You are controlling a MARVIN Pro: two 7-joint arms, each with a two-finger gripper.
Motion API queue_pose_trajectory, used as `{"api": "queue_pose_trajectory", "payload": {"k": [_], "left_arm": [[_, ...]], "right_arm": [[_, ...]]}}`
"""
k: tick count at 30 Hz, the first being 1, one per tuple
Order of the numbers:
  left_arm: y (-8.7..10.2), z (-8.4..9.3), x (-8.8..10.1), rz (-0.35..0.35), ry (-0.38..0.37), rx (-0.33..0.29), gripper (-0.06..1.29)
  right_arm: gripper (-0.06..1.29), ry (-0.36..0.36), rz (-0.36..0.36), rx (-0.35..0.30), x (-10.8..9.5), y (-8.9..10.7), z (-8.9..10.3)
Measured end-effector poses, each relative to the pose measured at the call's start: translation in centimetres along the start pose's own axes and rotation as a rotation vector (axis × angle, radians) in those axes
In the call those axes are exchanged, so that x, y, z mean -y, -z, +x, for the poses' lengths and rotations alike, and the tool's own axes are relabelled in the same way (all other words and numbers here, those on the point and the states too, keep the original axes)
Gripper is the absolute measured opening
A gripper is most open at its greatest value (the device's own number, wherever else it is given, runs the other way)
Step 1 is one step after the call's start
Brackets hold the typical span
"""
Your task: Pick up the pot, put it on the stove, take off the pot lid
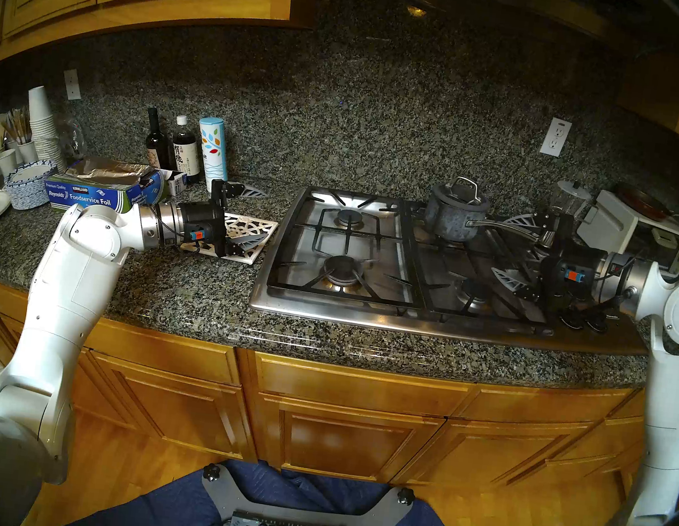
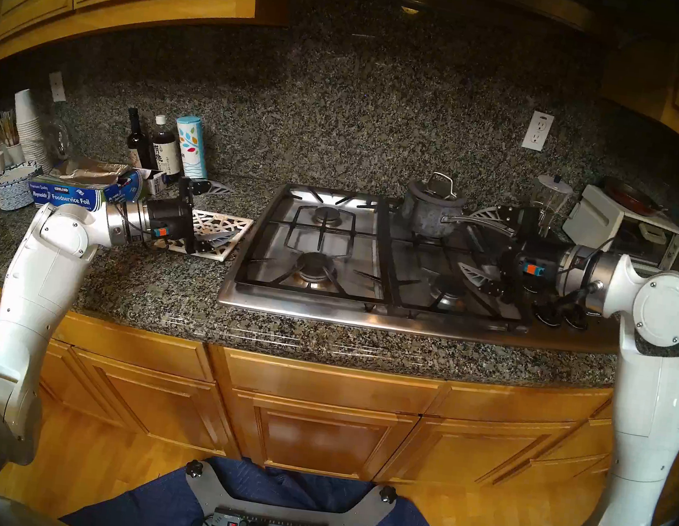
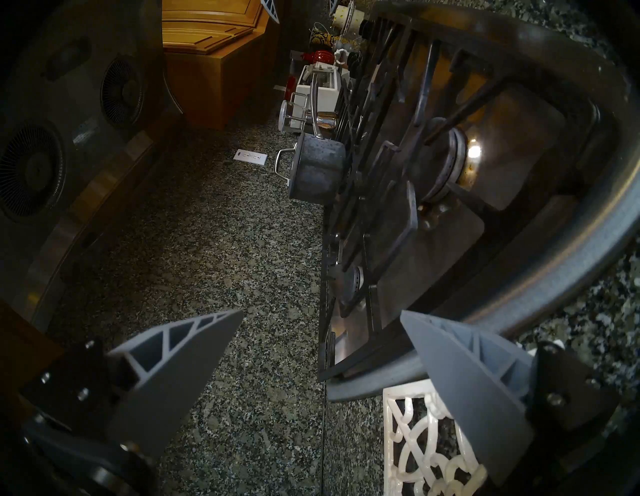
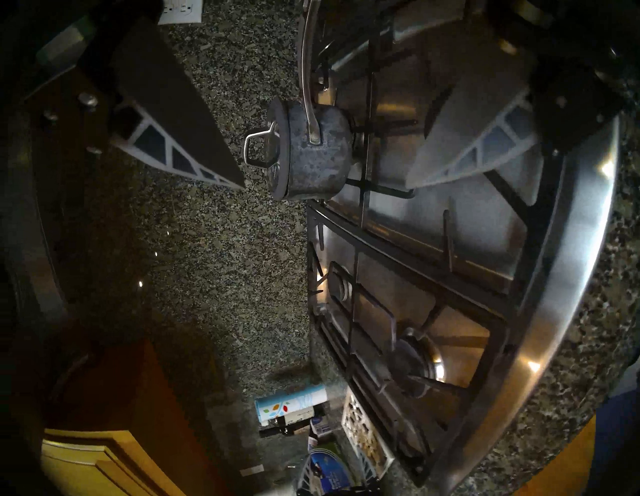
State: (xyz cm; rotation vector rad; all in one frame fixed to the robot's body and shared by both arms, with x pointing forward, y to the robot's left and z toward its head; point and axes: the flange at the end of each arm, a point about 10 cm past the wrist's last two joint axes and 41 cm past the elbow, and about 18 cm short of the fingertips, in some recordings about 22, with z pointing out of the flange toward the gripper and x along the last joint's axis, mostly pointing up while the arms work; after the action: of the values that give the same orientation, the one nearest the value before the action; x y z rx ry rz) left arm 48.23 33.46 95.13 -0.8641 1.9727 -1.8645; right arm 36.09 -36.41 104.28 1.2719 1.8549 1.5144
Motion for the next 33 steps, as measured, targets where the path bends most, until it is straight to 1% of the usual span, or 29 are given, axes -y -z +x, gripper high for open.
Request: {"api": "queue_pose_trajectory", "payload": {"k": [7,14,19,25,30,33], "left_arm": [[0.0,0.0,0.0,0.0,0.0,0.0,1.23],[0.0,0.0,0.0,-0.001,0.0,0.0,1.23],[0.0,0.0,0.0,-0.001,0.0,0.0,1.23],[0.0,0.0,0.0,-0.001,0.001,0.0,1.23],[0.0,0.0,-0.1,-0.001,0.001,0.0,1.23],[0.0,0.0,-0.1,-0.001,0.001,0.0,1.23]], "right_arm": [[1.22,-0.027,-0.035,0.015,-0.2,-1.5,-1.3],[1.22,-0.019,-0.046,0.022,-0.5,-2.5,-2.4],[1.22,-0.016,-0.061,0.033,-0.7,-2.8,-3.3],[1.22,-0.028,-0.099,0.043,-0.7,-3.2,-4.3],[1.22,-0.052,-0.143,0.044,-0.7,-3.7,-4.9],[1.22,-0.069,-0.184,0.037,-0.9,-4.1,-5.0]]}}
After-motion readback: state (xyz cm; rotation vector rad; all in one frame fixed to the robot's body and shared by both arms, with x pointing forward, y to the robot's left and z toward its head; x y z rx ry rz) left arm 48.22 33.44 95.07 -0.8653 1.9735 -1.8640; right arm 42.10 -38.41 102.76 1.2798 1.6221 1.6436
